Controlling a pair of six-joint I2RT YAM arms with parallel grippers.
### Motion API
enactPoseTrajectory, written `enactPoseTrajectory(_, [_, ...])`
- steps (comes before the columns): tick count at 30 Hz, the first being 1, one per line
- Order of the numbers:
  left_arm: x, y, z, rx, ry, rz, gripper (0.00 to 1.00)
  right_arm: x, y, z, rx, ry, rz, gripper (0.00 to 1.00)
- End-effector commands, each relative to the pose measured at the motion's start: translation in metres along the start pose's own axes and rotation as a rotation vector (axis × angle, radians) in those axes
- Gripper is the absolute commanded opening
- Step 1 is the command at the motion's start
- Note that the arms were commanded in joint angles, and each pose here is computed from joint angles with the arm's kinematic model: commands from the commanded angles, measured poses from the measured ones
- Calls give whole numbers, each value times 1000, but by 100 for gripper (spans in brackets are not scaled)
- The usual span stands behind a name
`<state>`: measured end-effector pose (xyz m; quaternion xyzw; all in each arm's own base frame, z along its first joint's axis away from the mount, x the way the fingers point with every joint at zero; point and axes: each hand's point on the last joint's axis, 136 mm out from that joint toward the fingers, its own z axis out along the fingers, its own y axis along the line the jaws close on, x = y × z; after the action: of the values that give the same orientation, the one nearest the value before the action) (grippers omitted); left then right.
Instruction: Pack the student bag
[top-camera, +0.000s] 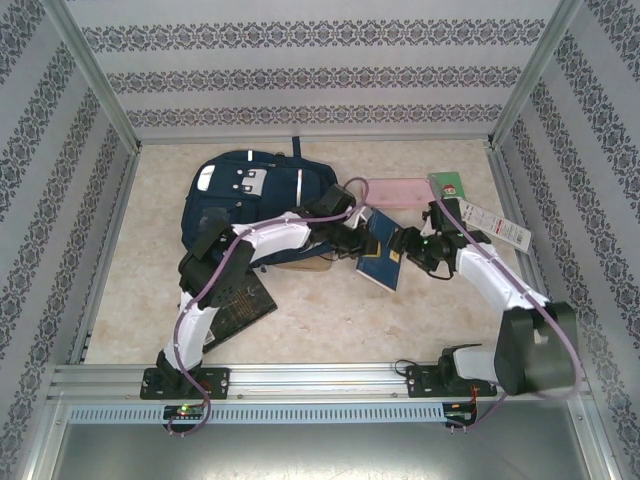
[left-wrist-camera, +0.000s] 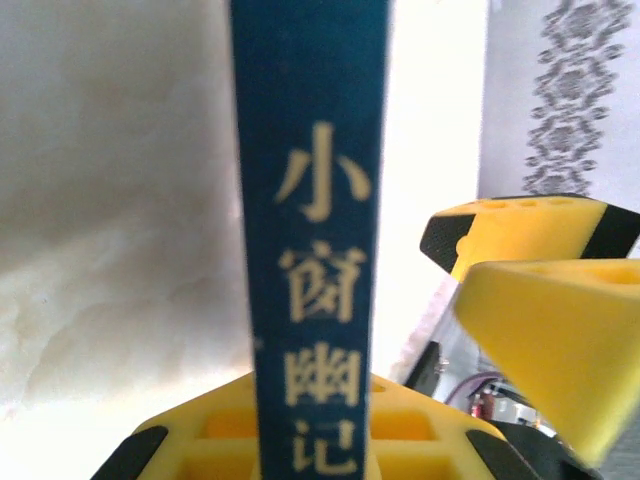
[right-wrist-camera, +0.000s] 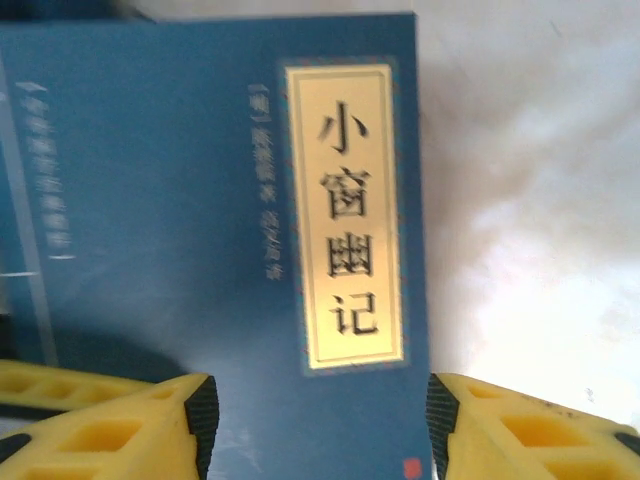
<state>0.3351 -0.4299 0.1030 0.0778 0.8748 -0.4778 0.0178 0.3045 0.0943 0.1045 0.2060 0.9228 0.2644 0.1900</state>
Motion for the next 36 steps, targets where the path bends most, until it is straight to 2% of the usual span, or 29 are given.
enactPoseTrajectory(1, [-24, -62, -50, 153, -62, 90, 0, -16, 37, -19, -201, -40, -20, 64])
enactPoseTrajectory(10, [-51, -110, -107, 346, -139, 102, 0, -55, 84, -44, -588, -36, 82, 65])
enactPoseTrajectory(14, [-53, -122, -113, 393, -133, 113, 0, -67, 104, -50, -721, -16, 101, 66])
enactPoseTrajectory(18, [-53, -125, -114, 404, -136, 114, 0, -73, 114, -53, -797, 6, 116, 62])
enactPoseTrajectory(20, [-55, -123, -115, 402, -138, 111, 0, -73, 116, -54, -808, 9, 108, 50])
enactPoseTrajectory(22, [-55, -121, -114, 400, -134, 107, 0, -72, 116, -54, -809, 11, 103, 28])
enactPoseTrajectory(24, [-55, -117, -114, 380, -133, 106, 0, -71, 114, -54, -803, 8, 106, 11])
enactPoseTrajectory(25, [-56, -111, -114, 360, -135, 101, 7, -72, 111, -53, -795, 1, 109, 2])
enactPoseTrajectory(26, [-57, -105, -114, 335, -136, 101, 15, -71, 108, -53, -784, -4, 111, 0])
enactPoseTrajectory(28, [-59, -87, -117, 248, -144, 90, 21, -70, 104, -52, -765, -16, 110, 0])
enactPoseTrajectory(30, [-63, -65, -125, 115, -166, 102, 34, -69, 100, -51, -744, -28, 109, 0])
enactPoseTrajectory(32, [-67, -36, -136, -63, -197, 109, 39, -68, 94, -50, -719, -42, 110, 0])
enactPoseTrajectory(36, [-75, 13, -158, -385, -228, 150, 42, -65, 85, -49, -660, -68, 106, 0])
